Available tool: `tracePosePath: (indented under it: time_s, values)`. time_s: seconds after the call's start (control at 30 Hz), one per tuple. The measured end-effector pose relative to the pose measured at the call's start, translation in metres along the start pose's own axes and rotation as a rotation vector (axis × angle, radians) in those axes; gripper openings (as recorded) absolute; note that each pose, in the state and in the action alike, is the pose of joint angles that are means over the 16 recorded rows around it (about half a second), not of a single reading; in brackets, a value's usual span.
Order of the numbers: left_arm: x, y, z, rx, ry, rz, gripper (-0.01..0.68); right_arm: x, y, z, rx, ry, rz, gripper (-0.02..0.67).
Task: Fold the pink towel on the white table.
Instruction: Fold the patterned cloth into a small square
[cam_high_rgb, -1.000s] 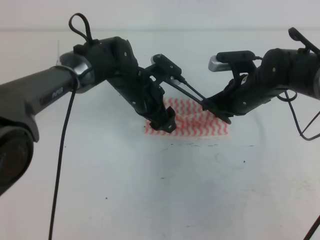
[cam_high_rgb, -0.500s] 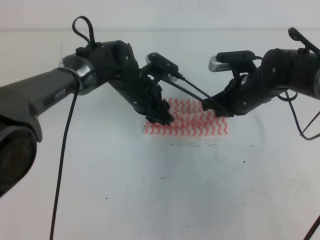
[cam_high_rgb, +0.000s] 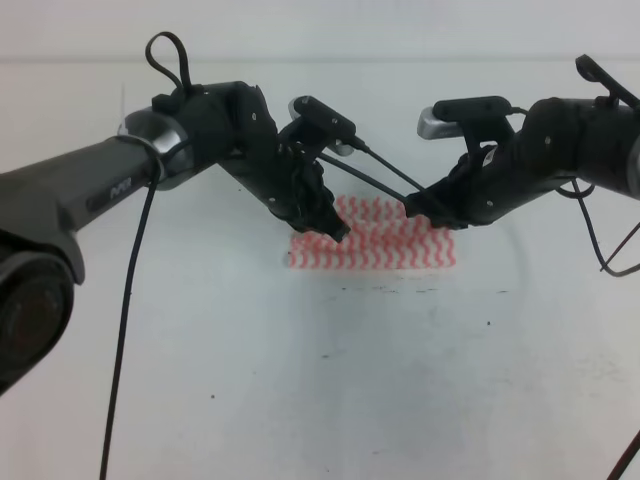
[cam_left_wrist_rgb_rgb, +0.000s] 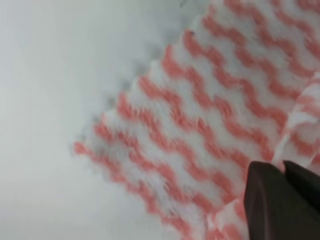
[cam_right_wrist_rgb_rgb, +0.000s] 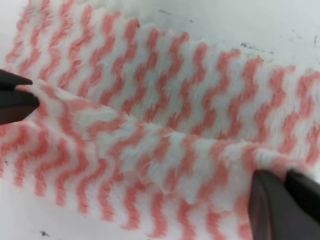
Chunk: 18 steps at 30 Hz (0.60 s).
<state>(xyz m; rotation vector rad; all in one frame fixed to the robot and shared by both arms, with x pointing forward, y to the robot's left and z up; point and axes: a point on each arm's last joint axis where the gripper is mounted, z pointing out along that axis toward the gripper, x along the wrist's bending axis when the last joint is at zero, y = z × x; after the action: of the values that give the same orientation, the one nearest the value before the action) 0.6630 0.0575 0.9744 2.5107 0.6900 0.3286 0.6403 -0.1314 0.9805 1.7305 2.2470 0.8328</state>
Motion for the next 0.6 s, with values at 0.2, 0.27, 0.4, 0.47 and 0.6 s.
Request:
tracePosePath:
  time_s: [0.2, 0.27, 0.4, 0.47, 0.6]
  values:
    - [0.0023, 0.0027, -0.0001, -0.029, 0.025, -0.007, -0.003, -0.0005, 0.0005, 0.0012, -0.008, -0.004, -0.004, -0.018]
    - [0.0031, 0.0037, -0.0002, -0.040, 0.034, -0.010, -0.003, -0.0010, 0.0005, 0.0018, -0.009, -0.006, -0.007, -0.018]
    - [0.0046, 0.0048, 0.0006, -0.056, 0.050, -0.016, -0.004, -0.0030, 0.0006, 0.0028, -0.011, -0.013, -0.011, -0.018]
    - [0.0053, 0.0055, 0.0007, -0.064, 0.057, -0.019, -0.004, -0.0044, 0.0007, 0.0033, -0.012, -0.017, -0.012, -0.018]
    - [0.0064, 0.0057, 0.0027, -0.073, 0.066, -0.024, -0.004, -0.0071, 0.0010, 0.0042, -0.014, -0.024, -0.014, -0.017]
